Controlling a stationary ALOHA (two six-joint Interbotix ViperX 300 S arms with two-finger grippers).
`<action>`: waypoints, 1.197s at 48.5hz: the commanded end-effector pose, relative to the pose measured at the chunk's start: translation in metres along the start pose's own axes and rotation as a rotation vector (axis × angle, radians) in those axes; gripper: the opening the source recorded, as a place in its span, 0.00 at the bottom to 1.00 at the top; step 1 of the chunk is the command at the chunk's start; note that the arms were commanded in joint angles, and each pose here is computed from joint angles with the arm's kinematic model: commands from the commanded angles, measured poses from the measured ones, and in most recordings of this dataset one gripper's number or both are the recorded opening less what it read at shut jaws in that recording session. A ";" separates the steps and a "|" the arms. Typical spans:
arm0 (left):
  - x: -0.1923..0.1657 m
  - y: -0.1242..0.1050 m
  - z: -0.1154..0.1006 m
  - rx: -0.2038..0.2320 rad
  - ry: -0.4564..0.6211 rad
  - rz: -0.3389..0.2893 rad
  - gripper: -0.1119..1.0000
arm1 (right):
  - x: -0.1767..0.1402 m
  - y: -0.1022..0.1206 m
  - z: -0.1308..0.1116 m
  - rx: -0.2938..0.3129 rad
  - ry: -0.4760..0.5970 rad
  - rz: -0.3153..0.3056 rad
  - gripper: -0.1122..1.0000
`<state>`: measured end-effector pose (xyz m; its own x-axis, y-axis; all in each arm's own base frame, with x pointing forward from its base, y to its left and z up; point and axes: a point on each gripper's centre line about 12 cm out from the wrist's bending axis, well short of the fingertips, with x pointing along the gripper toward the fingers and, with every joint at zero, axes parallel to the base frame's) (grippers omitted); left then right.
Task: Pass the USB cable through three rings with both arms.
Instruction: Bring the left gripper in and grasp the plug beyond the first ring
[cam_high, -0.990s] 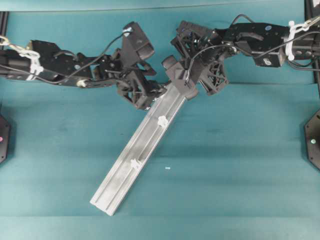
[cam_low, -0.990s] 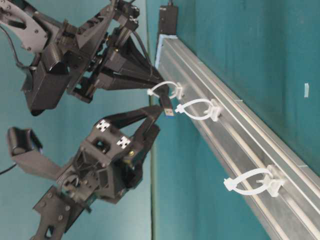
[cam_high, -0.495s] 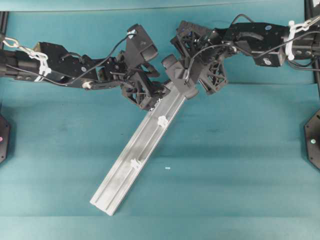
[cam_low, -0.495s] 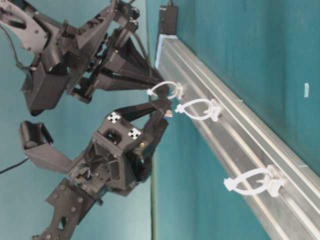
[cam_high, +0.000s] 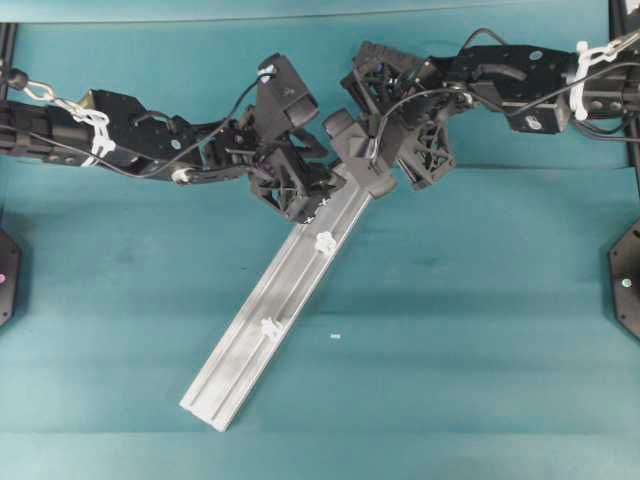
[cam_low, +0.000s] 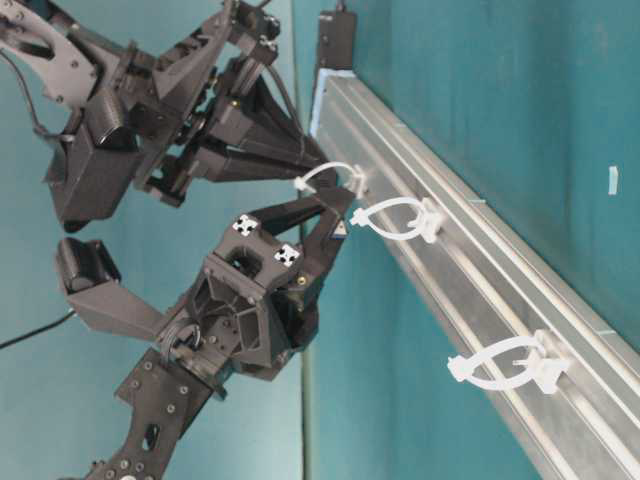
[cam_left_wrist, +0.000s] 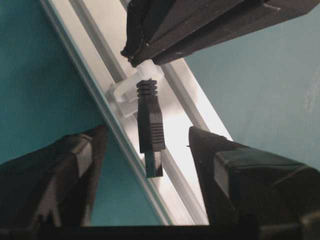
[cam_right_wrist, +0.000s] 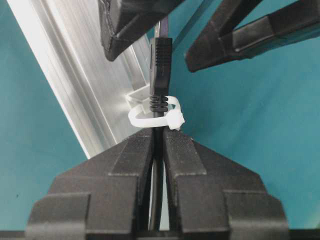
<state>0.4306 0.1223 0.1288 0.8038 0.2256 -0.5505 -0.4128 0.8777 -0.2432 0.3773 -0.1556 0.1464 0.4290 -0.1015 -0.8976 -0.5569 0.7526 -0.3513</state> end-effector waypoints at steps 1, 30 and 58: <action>-0.001 -0.005 0.009 0.009 -0.035 -0.015 0.71 | 0.001 0.000 0.002 -0.011 -0.005 -0.003 0.18; -0.001 -0.007 0.008 0.048 -0.042 -0.022 0.19 | 0.001 0.001 0.002 -0.004 -0.003 0.002 0.18; -0.002 -0.006 0.007 0.036 -0.036 -0.019 0.19 | 0.001 0.000 0.002 0.061 -0.002 0.004 0.39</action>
<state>0.4321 0.1226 0.1298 0.8153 0.2277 -0.5324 -0.3948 0.8912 -0.2234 0.3763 -0.1551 0.1456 0.4227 -0.0987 -0.9009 -0.5396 0.7712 -0.3377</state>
